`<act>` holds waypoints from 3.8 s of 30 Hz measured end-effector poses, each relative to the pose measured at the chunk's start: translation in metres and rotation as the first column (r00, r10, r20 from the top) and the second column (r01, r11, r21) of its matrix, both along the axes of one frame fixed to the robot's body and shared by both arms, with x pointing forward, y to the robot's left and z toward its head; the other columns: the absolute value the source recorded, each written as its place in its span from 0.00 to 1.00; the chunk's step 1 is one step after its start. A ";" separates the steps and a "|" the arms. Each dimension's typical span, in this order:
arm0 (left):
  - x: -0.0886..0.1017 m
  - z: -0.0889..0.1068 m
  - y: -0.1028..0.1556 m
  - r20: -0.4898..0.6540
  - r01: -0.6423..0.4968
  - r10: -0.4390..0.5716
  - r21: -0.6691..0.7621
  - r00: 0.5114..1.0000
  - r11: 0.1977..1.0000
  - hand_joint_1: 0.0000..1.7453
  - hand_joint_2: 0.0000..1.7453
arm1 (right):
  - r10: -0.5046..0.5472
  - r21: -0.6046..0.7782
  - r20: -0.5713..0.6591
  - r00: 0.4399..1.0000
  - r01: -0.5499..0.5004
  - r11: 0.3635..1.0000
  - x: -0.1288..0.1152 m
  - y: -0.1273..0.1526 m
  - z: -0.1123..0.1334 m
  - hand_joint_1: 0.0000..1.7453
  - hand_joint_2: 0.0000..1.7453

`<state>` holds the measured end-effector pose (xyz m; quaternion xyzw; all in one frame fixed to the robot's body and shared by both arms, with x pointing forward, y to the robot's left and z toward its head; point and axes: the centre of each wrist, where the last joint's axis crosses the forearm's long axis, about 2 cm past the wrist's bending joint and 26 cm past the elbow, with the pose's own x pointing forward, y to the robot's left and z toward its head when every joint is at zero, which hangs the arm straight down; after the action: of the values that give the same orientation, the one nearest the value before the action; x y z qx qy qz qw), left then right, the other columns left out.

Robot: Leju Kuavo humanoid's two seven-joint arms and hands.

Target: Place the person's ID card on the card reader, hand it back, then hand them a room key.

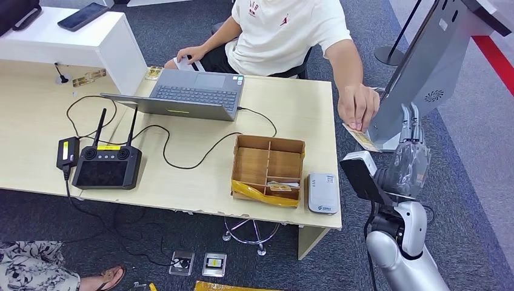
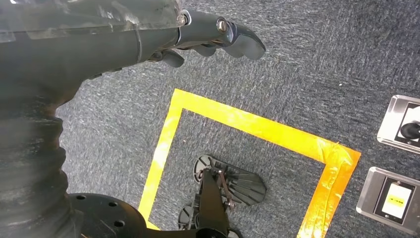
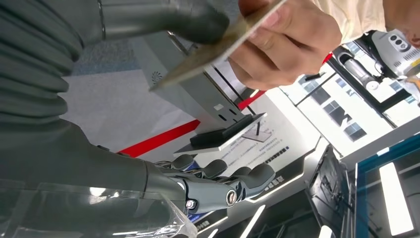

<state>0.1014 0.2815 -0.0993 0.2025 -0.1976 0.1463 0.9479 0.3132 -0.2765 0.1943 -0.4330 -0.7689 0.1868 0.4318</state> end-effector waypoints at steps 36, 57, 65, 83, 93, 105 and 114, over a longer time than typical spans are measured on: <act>0.002 0.000 -0.001 -0.014 0.026 -0.026 0.002 1.000 1.000 0.00 1.00 | -0.073 -0.028 -0.067 0.995 0.071 0.997 -0.006 -0.005 -0.032 1.00 1.00; 0.002 0.001 0.000 -0.015 0.016 -0.016 0.005 1.000 1.000 0.00 1.00 | -0.107 0.026 -0.325 0.940 0.122 0.992 -0.006 -0.016 -0.118 1.00 1.00; 0.006 0.002 0.001 -0.009 0.025 -0.025 0.009 1.000 1.000 0.00 1.00 | -0.110 0.044 -0.435 0.893 0.143 0.989 -0.012 -0.008 -0.148 1.00 1.00; 0.008 0.002 0.002 -0.012 0.060 -0.060 0.018 0.998 0.998 0.00 1.00 | -0.164 0.064 -0.574 0.802 0.243 0.968 -0.024 -0.015 -0.181 1.00 1.00; 0.009 0.002 0.002 -0.011 0.067 -0.067 0.021 0.998 0.998 0.00 1.00 | -0.189 0.031 -0.498 0.846 0.235 0.971 -0.021 -0.028 -0.175 1.00 1.00; 0.009 0.002 0.003 -0.013 0.060 -0.060 0.022 0.998 0.998 0.00 1.00 | -0.241 0.188 -0.298 0.924 0.304 0.934 -0.002 -0.044 -0.132 1.00 1.00; 0.010 0.002 0.003 -0.010 0.059 -0.059 0.021 0.998 0.998 0.00 1.00 | -0.205 0.265 -0.260 0.944 0.274 0.925 0.002 -0.027 -0.119 1.00 1.00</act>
<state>0.1110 0.2849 -0.0971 0.2075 -0.2008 0.1154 0.9504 0.3152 -0.3037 0.0756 -0.4302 -0.6744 0.0630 0.5967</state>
